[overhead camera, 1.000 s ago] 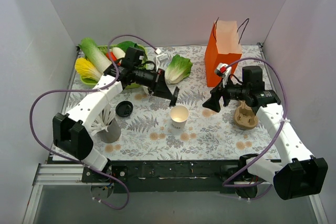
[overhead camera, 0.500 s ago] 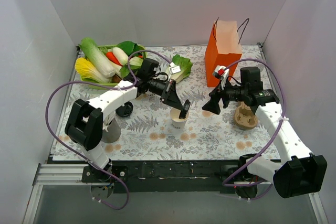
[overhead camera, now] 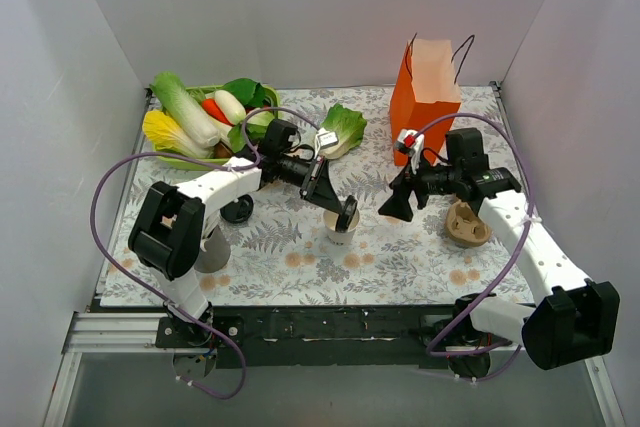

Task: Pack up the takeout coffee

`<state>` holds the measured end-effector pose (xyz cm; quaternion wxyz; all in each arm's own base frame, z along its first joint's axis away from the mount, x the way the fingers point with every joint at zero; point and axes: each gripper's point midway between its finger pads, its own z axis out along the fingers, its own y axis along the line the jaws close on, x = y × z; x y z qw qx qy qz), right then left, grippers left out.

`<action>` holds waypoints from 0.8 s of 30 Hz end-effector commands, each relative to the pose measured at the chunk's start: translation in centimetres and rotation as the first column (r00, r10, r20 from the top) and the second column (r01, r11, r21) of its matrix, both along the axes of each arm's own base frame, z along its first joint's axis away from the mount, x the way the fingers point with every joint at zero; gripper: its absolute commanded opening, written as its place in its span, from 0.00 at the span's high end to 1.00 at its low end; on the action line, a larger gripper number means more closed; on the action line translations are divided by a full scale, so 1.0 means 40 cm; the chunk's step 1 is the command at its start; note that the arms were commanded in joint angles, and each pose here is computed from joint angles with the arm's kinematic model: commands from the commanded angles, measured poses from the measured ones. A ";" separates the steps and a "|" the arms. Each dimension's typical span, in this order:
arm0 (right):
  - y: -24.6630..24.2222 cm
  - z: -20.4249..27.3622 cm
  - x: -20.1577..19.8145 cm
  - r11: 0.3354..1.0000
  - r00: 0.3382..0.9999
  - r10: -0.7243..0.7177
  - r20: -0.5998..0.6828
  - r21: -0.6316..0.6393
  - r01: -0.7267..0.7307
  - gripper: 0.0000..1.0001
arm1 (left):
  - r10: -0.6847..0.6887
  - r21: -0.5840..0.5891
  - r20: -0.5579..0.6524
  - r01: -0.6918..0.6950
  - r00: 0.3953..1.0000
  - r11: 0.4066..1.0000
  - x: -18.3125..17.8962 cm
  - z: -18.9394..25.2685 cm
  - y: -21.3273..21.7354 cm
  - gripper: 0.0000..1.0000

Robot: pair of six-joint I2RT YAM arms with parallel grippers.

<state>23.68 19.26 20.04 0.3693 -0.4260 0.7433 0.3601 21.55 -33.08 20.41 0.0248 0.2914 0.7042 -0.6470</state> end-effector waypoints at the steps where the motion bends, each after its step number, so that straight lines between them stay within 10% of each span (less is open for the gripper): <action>1: 0.025 0.002 0.011 1.000 0.999 0.024 0.028 0.003 -0.025 0.09 | 0.006 -0.027 0.001 -0.006 1.000 1.000 -0.002 0.007 0.035 1.00; 24: 0.117 0.005 0.033 0.996 0.996 0.086 0.036 -0.020 -0.085 0.09 | 0.030 -0.019 -0.011 -0.030 0.999 0.999 0.006 -0.025 0.057 1.00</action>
